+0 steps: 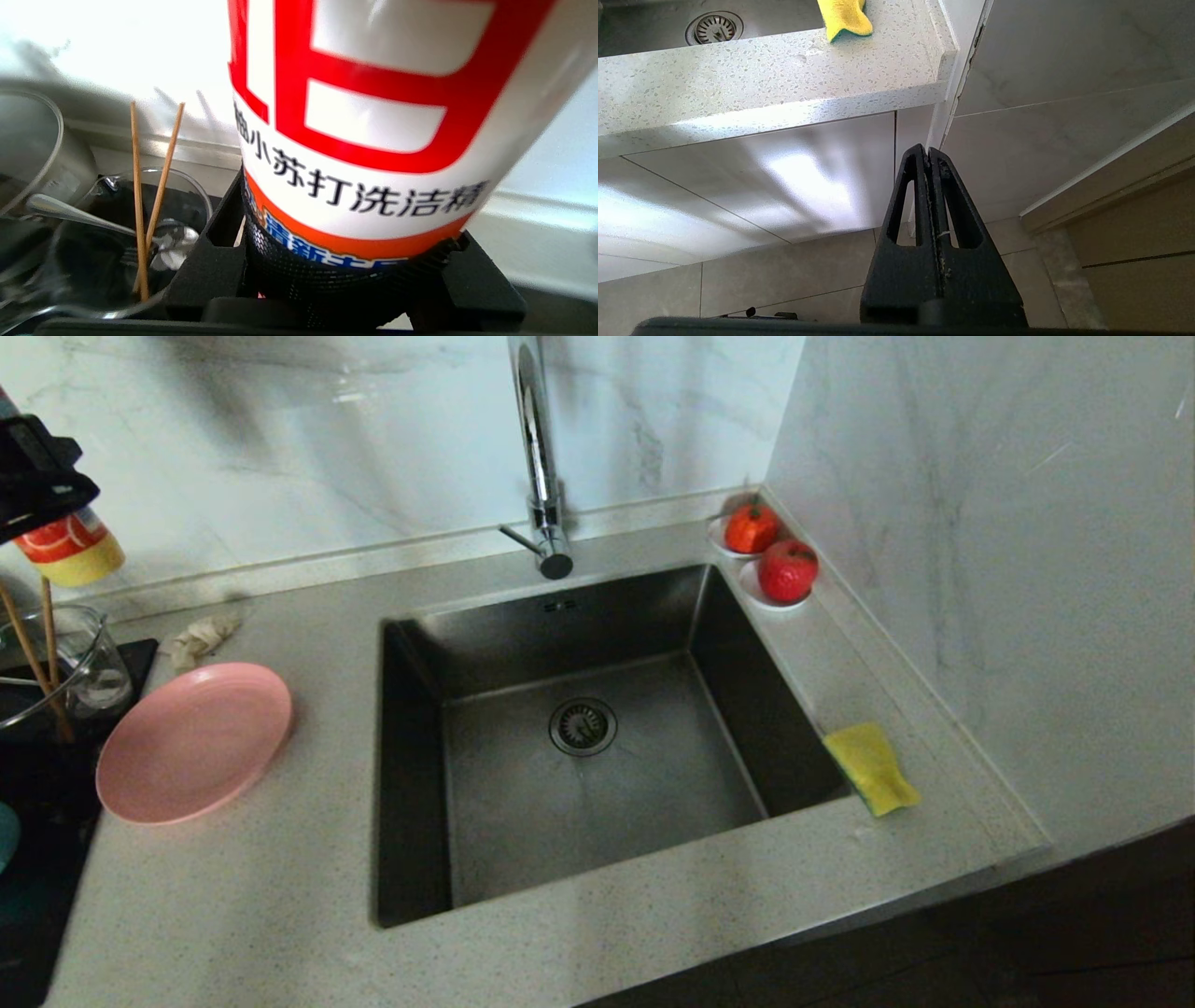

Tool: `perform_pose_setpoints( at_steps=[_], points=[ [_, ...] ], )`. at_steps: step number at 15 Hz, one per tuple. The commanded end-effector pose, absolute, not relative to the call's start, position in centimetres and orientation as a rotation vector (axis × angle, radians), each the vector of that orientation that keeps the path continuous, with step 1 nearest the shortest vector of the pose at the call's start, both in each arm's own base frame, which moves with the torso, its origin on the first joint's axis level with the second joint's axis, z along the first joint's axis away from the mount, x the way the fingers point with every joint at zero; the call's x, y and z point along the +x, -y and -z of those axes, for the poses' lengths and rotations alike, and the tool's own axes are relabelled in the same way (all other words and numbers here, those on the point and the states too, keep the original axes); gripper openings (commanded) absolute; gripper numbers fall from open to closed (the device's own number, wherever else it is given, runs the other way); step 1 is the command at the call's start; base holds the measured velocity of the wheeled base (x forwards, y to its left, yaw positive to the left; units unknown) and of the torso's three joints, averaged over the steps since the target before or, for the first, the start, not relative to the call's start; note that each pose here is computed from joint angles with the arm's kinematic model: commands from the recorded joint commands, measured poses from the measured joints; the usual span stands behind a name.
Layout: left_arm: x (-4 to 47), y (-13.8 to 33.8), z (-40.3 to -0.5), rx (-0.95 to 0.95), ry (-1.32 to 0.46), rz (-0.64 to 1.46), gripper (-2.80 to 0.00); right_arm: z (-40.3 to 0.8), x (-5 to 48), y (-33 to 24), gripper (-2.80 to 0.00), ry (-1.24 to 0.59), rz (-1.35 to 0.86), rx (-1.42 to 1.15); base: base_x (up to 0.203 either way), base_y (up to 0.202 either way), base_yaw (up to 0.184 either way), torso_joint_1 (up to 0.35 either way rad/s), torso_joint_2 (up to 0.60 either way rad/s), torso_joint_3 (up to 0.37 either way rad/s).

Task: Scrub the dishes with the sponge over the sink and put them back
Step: Place the dish soap on the table

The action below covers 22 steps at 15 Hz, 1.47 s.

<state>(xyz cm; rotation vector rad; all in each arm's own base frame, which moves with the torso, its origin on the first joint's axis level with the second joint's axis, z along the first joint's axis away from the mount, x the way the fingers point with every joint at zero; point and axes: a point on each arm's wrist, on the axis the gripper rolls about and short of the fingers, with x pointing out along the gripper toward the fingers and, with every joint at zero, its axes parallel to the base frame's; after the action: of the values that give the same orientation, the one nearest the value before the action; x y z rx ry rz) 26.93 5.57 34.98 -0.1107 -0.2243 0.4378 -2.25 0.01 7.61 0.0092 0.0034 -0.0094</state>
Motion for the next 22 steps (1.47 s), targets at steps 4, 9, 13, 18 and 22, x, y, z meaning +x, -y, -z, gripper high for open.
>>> perform_pose_setpoints(
  at_steps=[4,9,13,18,22],
  points=[
    [36.5,-7.8,-26.0,-0.11,0.249,-0.527,-2.8,-7.6,-2.3,0.0,-2.8,-0.003,0.009,0.009,0.0,0.0,0.0,0.0,0.0,0.0],
    [40.7,-9.0,-23.5,-0.116,0.305,-0.581,-2.8,-7.6,-2.3,0.0,-2.8,-0.003,0.009,0.009,0.0,0.0,0.0,0.0,0.0,0.0],
    [42.8,-9.5,-21.7,-0.114,0.292,-0.603,-2.8,-7.6,-2.3,0.0,-2.8,-0.003,0.009,0.009,0.0,0.0,0.0,0.0,0.0,0.0],
    [44.7,-9.8,-20.7,-0.121,0.306,-0.603,-2.8,-7.6,-2.3,0.0,-2.8,-0.003,0.009,0.009,0.0,0.0,0.0,0.0,0.0,0.0],
    [45.7,-10.0,-20.9,-0.132,0.335,-0.601,-2.8,-7.6,-2.3,0.0,-2.8,-0.003,0.009,0.009,0.0,0.0,0.0,0.0,0.0,0.0]
  ],
)
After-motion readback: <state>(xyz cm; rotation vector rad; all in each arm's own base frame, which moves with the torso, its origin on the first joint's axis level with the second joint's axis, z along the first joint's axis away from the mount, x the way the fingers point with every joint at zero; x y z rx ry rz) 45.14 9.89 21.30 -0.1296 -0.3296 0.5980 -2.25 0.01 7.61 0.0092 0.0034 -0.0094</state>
